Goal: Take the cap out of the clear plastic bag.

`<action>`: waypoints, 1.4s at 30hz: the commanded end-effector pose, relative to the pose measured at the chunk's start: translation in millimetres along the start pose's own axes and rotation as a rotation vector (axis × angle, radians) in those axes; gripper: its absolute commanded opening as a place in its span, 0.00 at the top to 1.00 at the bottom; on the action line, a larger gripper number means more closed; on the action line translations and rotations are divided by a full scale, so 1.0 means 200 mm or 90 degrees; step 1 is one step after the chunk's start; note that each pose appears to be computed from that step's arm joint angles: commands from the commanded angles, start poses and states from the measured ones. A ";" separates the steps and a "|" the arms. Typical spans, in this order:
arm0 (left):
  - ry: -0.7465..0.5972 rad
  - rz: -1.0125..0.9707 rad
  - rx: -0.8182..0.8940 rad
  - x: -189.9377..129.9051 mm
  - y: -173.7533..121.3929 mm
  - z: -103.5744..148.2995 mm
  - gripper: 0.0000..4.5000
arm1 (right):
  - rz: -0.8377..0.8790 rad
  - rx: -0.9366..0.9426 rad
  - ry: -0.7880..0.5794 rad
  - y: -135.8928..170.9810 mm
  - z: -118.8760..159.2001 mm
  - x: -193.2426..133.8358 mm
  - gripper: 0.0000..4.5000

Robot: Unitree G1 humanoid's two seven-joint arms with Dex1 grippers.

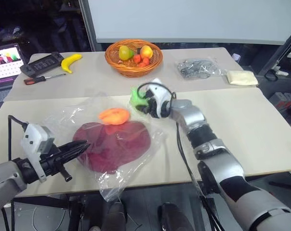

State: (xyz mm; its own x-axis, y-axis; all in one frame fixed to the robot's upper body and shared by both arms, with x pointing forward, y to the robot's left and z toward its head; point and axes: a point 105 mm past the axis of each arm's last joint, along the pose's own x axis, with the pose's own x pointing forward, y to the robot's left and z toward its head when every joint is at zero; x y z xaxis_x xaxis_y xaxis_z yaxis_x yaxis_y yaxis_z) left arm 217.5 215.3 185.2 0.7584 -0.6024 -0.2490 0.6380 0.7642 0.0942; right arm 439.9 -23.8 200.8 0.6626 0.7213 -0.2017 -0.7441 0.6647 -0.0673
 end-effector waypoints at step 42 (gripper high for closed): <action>-0.008 -0.007 0.005 0.02 -0.07 0.02 0.87 | 0.296 -0.080 -0.107 0.61 0.34 0.10 0.01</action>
State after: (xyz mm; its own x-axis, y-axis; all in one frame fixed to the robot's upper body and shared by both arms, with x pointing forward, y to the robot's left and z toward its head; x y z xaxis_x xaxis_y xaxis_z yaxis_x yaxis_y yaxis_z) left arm 213.4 206.0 181.0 0.7558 -0.6013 -0.2592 0.6392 0.7634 0.0929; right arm 366.4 84.2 250.0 0.2260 0.9712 -0.0750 -0.9733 0.2221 -0.0579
